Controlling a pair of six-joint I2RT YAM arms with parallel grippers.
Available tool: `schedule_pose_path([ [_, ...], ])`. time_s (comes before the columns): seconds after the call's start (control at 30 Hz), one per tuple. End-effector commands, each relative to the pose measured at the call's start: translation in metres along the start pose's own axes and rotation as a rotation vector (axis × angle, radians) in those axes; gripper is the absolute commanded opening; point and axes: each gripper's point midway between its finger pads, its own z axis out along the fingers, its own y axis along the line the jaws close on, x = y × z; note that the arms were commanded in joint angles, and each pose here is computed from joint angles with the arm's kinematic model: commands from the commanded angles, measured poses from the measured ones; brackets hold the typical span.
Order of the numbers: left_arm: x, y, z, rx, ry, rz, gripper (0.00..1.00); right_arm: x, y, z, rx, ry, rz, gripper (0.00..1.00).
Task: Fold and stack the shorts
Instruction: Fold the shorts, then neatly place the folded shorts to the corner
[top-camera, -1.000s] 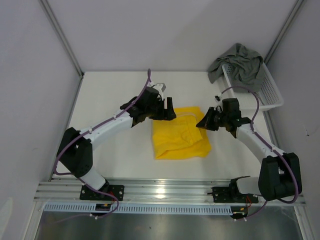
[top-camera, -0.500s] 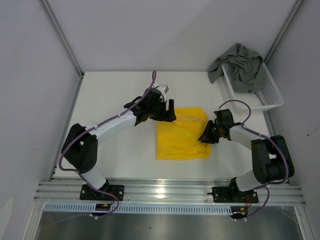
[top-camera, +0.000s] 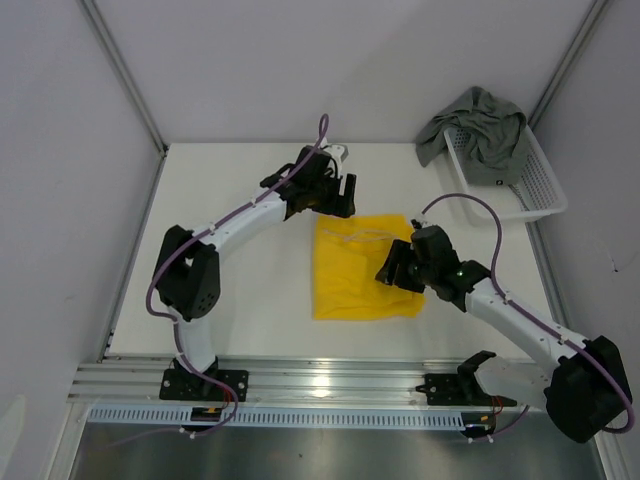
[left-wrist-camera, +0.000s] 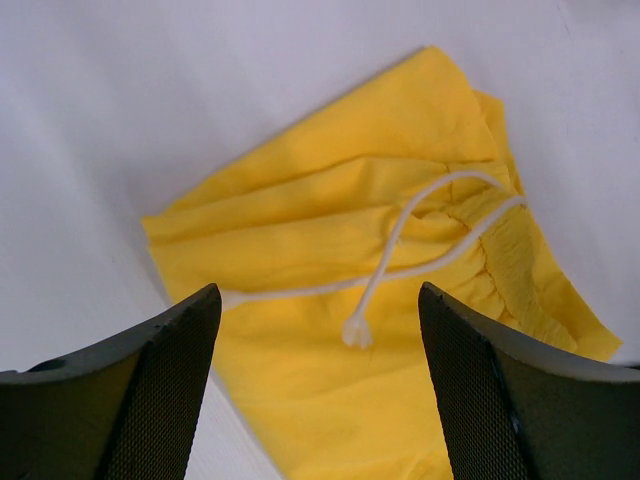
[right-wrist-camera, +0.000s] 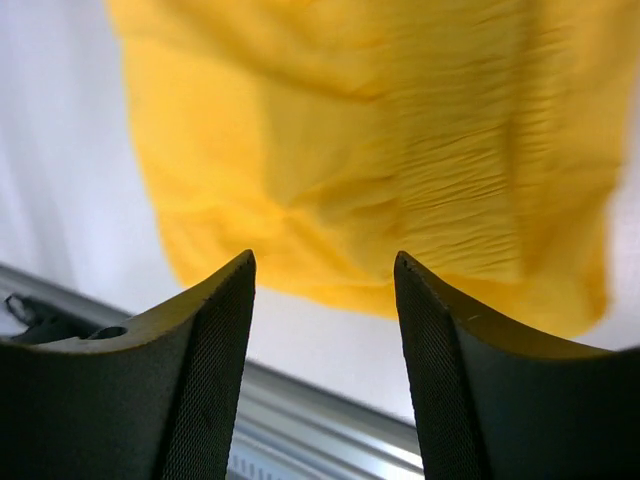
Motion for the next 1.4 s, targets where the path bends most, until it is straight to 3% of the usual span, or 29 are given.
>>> schedule_pose_path([
  [0.0,-0.018,0.003,0.010,0.038,-0.005,0.055,0.81,0.015,0.014,-0.002,0.000,-0.007,0.070,0.59],
  [0.17,-0.016,0.003,0.036,0.058,0.043,0.084,0.81,0.038,0.007,0.003,0.056,-0.004,0.208,0.57],
  [0.23,-0.008,0.005,0.049,0.068,0.071,0.084,0.81,0.034,0.018,-0.002,-0.025,-0.049,0.285,0.71],
  [0.27,-0.004,0.006,0.052,0.076,0.082,0.079,0.81,0.041,0.016,-0.001,-0.022,-0.052,0.365,0.96],
  [0.3,0.002,0.005,0.056,0.098,0.098,0.069,0.81,0.041,0.017,-0.003,-0.019,-0.059,0.391,1.00],
  [0.73,0.018,0.008,0.064,0.121,0.116,0.046,0.81,0.059,0.020,-0.001,-0.043,-0.102,0.732,1.00],
  [0.93,0.020,0.007,0.066,0.132,0.124,0.047,0.81,0.060,0.011,0.000,-0.012,-0.157,0.768,0.99],
  [1.37,0.036,0.012,0.075,0.150,0.163,0.010,0.82,0.076,0.006,0.035,0.055,-0.119,0.771,0.94],
])
